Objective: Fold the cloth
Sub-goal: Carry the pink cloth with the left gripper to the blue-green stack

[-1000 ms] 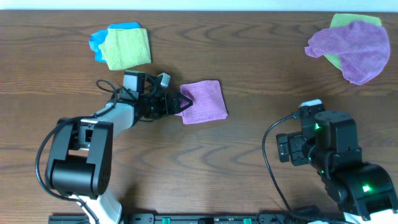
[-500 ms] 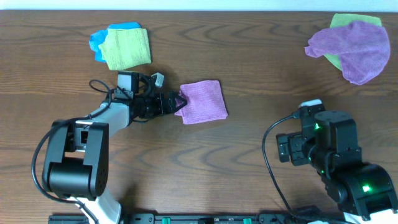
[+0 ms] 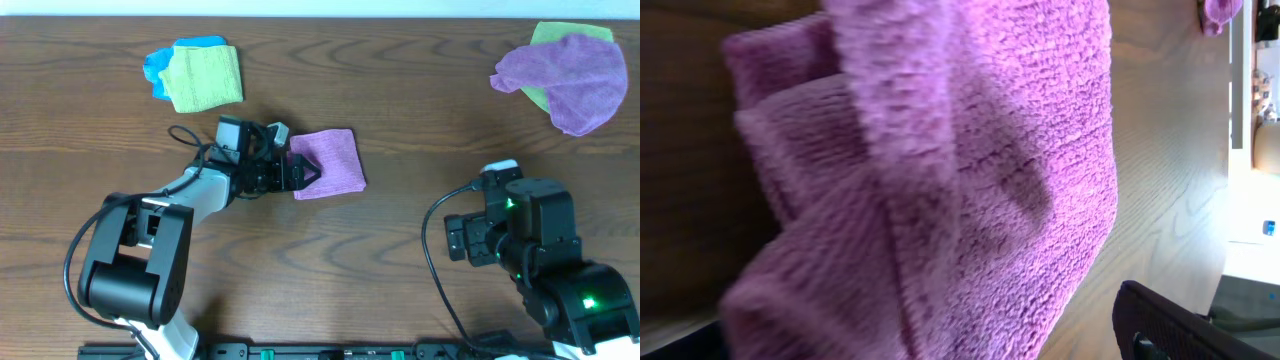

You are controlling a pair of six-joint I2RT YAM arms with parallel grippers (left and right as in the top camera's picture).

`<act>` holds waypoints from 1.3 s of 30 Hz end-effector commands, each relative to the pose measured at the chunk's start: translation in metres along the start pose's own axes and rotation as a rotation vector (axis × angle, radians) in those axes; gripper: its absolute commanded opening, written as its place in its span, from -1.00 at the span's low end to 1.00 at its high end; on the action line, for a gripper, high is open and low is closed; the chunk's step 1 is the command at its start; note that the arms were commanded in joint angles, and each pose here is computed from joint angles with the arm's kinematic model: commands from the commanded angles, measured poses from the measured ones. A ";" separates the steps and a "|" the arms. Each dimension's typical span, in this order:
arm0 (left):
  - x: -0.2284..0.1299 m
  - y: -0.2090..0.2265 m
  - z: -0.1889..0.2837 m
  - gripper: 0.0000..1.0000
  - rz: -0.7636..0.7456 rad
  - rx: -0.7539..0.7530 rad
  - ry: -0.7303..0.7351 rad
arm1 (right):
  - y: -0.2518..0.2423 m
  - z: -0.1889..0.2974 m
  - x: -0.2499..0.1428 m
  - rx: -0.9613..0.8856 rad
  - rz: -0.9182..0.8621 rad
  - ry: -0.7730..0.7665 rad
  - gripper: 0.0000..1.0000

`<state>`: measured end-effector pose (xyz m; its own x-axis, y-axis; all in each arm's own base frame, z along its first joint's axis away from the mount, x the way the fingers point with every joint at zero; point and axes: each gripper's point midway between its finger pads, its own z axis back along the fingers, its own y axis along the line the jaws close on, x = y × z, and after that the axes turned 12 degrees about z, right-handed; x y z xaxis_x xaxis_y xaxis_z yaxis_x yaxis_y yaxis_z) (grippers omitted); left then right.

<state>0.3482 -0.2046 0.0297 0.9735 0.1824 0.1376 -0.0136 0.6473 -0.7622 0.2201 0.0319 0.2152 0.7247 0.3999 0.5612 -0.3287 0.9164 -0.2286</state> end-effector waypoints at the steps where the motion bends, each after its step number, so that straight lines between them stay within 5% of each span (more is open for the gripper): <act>1: -0.007 0.012 -0.013 0.91 0.038 0.047 0.009 | -0.001 0.001 0.001 -0.002 0.001 -0.008 0.99; 3: -0.007 0.014 -0.019 0.99 0.046 0.050 0.007 | -0.001 0.001 0.001 -0.002 0.001 -0.008 0.98; 4: -0.006 0.014 -0.022 0.83 0.045 0.047 0.006 | -0.001 0.001 0.001 -0.002 0.001 -0.008 0.99; 7: -0.006 0.017 -0.032 -0.33 0.049 0.039 0.003 | -0.001 0.001 0.001 -0.001 0.003 -0.008 0.99; 9: -0.006 0.023 -0.041 -0.83 0.088 0.033 0.006 | -0.001 0.001 0.001 -0.001 0.003 -0.008 0.98; 10: -0.007 0.024 -0.044 -0.88 0.101 0.026 0.008 | -0.001 0.001 0.001 -0.001 0.003 -0.007 0.99; 23: 0.049 -0.023 -0.028 -0.88 -0.007 -0.131 -0.028 | -0.001 0.001 0.002 -0.001 0.002 -0.012 0.99; 33: 0.098 -0.042 0.022 -0.89 -0.289 0.183 -0.055 | -0.001 0.001 0.002 -0.003 0.002 -0.015 0.98; 39: 0.142 -0.039 0.065 -0.88 -0.270 0.171 -0.159 | -0.002 0.001 0.002 -0.004 0.009 -0.014 0.98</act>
<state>0.4538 -0.1833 0.1002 0.9346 0.0738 0.3481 0.1615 0.7838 -0.5997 0.2215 0.0328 0.2162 0.7189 0.4020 0.5671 -0.3315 0.9153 -0.2286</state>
